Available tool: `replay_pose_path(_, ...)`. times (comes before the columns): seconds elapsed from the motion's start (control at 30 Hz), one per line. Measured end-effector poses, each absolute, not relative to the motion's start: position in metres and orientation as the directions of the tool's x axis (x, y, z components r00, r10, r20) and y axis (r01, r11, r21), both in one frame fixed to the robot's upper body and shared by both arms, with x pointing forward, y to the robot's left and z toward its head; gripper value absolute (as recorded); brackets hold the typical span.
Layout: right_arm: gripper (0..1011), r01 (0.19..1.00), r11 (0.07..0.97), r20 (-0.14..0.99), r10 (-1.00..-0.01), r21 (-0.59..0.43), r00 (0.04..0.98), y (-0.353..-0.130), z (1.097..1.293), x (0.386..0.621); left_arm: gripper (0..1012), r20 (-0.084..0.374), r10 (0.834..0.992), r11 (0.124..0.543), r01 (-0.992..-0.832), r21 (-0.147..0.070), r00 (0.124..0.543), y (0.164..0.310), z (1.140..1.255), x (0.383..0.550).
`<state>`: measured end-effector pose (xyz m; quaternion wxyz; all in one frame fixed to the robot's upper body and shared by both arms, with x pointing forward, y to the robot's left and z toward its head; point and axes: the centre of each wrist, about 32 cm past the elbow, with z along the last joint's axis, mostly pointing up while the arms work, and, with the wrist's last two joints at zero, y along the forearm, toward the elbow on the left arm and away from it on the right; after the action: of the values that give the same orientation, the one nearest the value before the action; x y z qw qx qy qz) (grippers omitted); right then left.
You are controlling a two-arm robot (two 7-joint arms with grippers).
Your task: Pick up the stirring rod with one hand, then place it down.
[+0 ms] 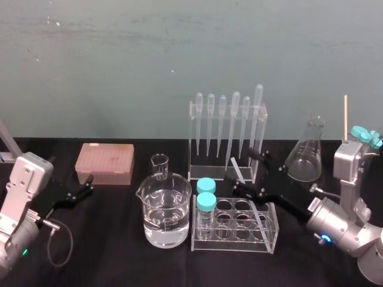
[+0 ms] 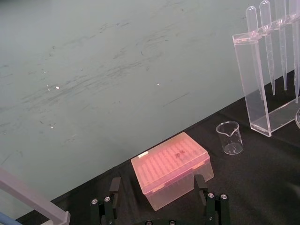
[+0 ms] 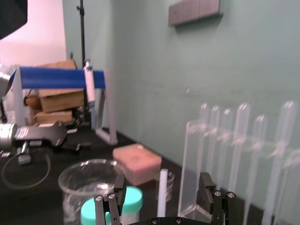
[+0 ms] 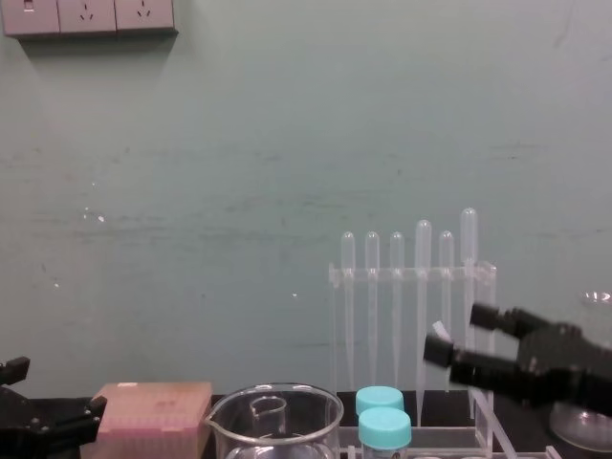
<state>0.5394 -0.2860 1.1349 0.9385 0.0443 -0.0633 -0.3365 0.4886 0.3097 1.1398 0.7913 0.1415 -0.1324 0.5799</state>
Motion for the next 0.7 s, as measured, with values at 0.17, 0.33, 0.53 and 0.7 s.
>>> replay_pose_path(0.17, 1003, 0.664, 0.718, 0.125, -0.693, 0.210, 0.710, -0.288, 1.141, 0.537, 1000, 0.374, 0.880, 0.287, -0.955, 0.070, 0.292, 0.310, 1.140, 0.489)
replay_pose_path(0.33, 1003, 0.742, 0.620, 0.118, -0.781, 0.254, 0.613, -0.294, 1.148, 0.531, 1000, 0.374, 0.880, 0.287, -0.955, 0.070, 0.292, 0.310, 1.140, 0.489)
replay_pose_path(0.53, 1003, 0.849, 0.495, 0.071, -0.868, 0.185, 0.491, -0.311, 1.146, 0.518, 1000, 0.374, 0.880, 0.287, -0.955, 0.070, 0.292, 0.310, 1.140, 0.489)
replay_pose_path(0.7, 1003, 0.899, 0.435, 0.050, -0.900, 0.049, 0.433, -0.324, 1.135, 0.508, 1000, 0.374, 0.880, 0.287, -0.955, 0.070, 0.292, 0.310, 1.140, 0.489)
